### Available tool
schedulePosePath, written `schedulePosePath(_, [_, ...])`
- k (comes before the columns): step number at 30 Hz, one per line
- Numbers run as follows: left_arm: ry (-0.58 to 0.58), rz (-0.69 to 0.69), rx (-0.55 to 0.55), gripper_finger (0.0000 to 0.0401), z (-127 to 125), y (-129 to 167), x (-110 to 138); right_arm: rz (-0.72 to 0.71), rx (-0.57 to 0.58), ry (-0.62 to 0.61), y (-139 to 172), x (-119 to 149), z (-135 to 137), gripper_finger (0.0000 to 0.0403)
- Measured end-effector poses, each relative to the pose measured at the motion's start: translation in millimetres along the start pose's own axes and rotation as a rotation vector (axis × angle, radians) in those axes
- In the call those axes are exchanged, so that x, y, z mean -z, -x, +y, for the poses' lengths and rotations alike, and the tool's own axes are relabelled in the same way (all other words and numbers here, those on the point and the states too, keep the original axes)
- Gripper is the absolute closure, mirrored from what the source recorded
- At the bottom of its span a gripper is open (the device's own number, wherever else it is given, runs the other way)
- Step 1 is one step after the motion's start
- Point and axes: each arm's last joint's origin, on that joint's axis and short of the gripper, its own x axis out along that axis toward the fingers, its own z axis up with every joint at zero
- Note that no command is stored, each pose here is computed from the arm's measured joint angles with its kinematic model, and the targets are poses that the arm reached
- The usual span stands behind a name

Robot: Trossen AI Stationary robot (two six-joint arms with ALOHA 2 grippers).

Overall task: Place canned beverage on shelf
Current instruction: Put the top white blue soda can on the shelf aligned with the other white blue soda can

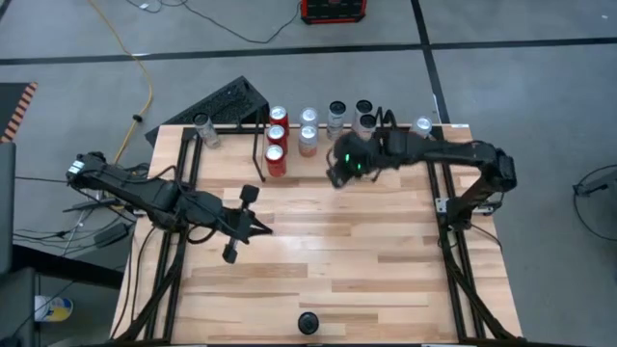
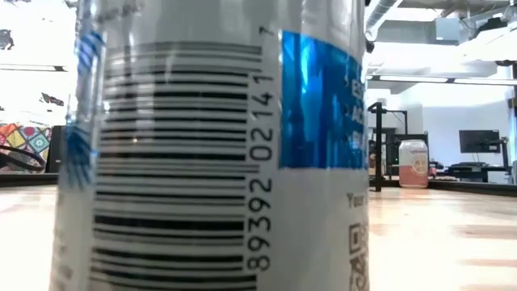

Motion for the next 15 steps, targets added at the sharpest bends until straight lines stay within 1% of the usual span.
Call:
schedulePosePath(4, [-0.006, -0.006, -0.039, 0.0401, 6.5, 6.1, 0.1, -0.040, 0.024, -0.082, -6.5, -26.5, -26.0, 0.0174])
schedulePosePath(7, [-0.012, 0.001, -0.061, 0.0401, 12.0, 5.9, 1.6, -0.033, 0.068, -0.111, -24.6, -39.3, -39.1, 0.0174])
schedulePosePath(10, [-0.007, 0.016, -0.081, 0.0401, 17.4, 4.4, 3.9, 0.000, 0.093, -0.082, -42.3, -45.3, -46.3, 0.0174])
schedulePosePath(15, [0.005, 0.059, -0.104, 0.0401, 25.0, 3.1, 9.7, 0.041, 0.098, 0.011, -55.7, -43.8, -43.4, 0.0171])
